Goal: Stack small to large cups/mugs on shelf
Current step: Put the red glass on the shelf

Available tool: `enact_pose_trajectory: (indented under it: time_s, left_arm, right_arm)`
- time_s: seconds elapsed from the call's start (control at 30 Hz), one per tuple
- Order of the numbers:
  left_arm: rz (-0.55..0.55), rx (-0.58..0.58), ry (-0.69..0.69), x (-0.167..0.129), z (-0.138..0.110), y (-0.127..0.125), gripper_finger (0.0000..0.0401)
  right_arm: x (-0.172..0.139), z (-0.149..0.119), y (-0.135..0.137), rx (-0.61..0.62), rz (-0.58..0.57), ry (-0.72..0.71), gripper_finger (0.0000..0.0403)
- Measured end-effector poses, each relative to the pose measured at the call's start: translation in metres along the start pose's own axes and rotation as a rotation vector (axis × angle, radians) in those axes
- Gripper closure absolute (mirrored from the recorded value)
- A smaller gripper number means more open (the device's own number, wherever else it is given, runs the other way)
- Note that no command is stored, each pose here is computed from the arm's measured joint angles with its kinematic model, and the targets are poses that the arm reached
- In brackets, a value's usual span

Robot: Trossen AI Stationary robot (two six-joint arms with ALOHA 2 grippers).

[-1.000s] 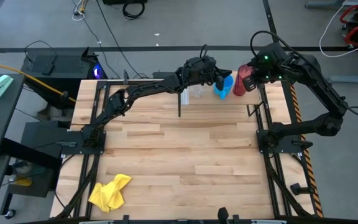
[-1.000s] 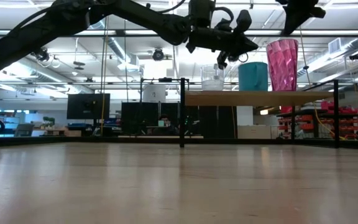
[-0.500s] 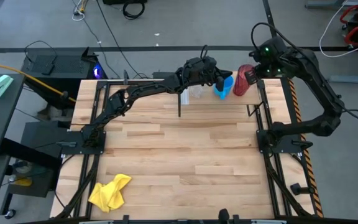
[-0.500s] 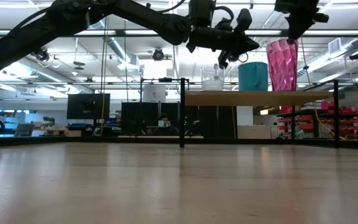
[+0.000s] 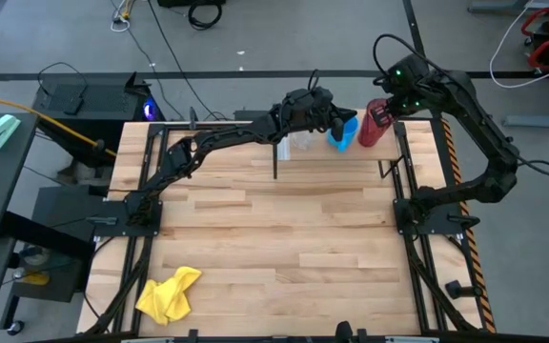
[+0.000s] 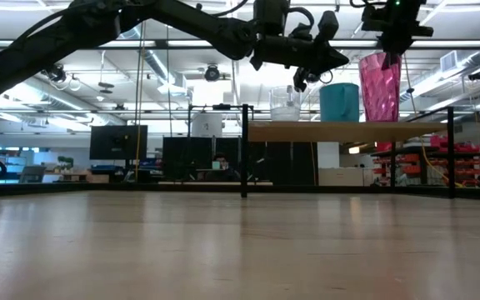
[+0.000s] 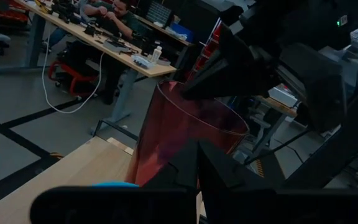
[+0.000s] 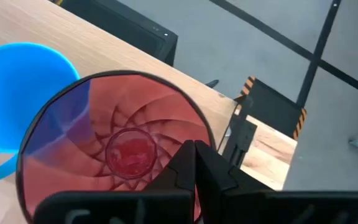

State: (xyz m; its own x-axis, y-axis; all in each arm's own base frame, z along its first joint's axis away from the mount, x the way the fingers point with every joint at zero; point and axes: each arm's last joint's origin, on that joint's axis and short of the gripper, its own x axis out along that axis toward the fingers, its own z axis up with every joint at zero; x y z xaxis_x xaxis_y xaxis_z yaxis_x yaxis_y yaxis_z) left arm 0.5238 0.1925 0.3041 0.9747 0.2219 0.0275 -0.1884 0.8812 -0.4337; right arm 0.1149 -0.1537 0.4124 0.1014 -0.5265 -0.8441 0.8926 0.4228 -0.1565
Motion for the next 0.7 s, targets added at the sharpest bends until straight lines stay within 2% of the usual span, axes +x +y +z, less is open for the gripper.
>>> enact_pose_trajectory:
  time_s: [0.7]
  left_arm:
    - [-0.005,-0.002,0.010,0.0005,-0.0025,-0.0035,0.0390]
  right_arm:
    - [-0.0002,0.0001,-0.0012,0.035,-0.054,-0.008,0.0397]
